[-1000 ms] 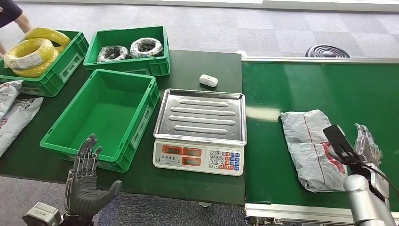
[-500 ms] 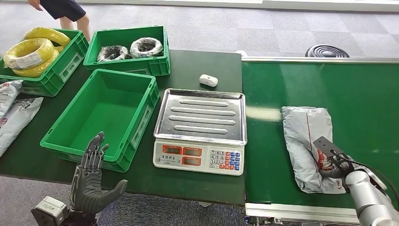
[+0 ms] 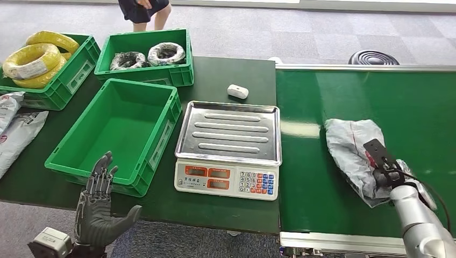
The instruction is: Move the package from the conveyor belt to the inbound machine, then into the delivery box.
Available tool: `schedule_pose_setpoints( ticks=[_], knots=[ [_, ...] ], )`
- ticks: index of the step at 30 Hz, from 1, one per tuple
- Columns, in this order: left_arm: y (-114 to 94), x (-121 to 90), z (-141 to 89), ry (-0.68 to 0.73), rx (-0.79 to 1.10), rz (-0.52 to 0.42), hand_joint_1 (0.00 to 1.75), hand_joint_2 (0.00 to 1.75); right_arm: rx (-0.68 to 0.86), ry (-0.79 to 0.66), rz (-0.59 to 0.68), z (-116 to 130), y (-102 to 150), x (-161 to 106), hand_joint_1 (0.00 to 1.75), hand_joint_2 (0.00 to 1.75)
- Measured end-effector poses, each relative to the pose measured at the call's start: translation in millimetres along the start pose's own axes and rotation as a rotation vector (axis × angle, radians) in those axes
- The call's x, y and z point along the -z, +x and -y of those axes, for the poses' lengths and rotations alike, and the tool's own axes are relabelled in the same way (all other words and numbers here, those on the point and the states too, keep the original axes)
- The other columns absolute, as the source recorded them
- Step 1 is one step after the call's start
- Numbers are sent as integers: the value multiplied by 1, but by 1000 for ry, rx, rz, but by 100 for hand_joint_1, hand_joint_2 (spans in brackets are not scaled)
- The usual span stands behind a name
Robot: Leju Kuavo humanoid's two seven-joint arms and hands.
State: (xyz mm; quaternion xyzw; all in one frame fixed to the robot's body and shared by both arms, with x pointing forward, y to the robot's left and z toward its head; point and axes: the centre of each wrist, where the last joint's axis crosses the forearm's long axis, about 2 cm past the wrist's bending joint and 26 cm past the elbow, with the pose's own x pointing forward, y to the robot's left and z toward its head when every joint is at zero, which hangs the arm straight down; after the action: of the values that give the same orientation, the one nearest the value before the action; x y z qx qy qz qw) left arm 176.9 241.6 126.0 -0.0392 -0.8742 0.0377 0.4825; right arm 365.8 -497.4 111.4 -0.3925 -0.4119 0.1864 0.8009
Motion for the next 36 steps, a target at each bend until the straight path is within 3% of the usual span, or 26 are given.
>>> schedule_pose_setpoints(
  ticks=[10,14,16,18,21,26,33,34,36],
  knots=[
    [4,-1,2,34,2,9,0,175,404,-620,457,35,61,-8,175,175],
    [4,1,3,36,-3,20,0,175,501,-655,588,45,94,-19,175,175],
    [3,2,3,29,-11,30,0,175,566,-497,669,41,119,-25,175,175],
    [2,5,2,12,-25,44,0,175,580,-218,771,33,149,-30,175,175],
    [-2,10,2,-24,-45,53,0,175,439,86,887,15,197,-42,175,175],
    [-7,14,2,-75,-65,49,0,175,198,335,954,-21,261,-65,175,175],
    [-11,22,3,-112,-60,32,0,175,-85,669,926,-80,299,-94,175,175],
    [-12,22,3,-111,-57,29,0,175,-123,691,913,-85,302,-97,146,175],
    [-12,22,2,-109,-52,24,0,175,-181,723,896,-91,307,-102,59,175]
  ],
)
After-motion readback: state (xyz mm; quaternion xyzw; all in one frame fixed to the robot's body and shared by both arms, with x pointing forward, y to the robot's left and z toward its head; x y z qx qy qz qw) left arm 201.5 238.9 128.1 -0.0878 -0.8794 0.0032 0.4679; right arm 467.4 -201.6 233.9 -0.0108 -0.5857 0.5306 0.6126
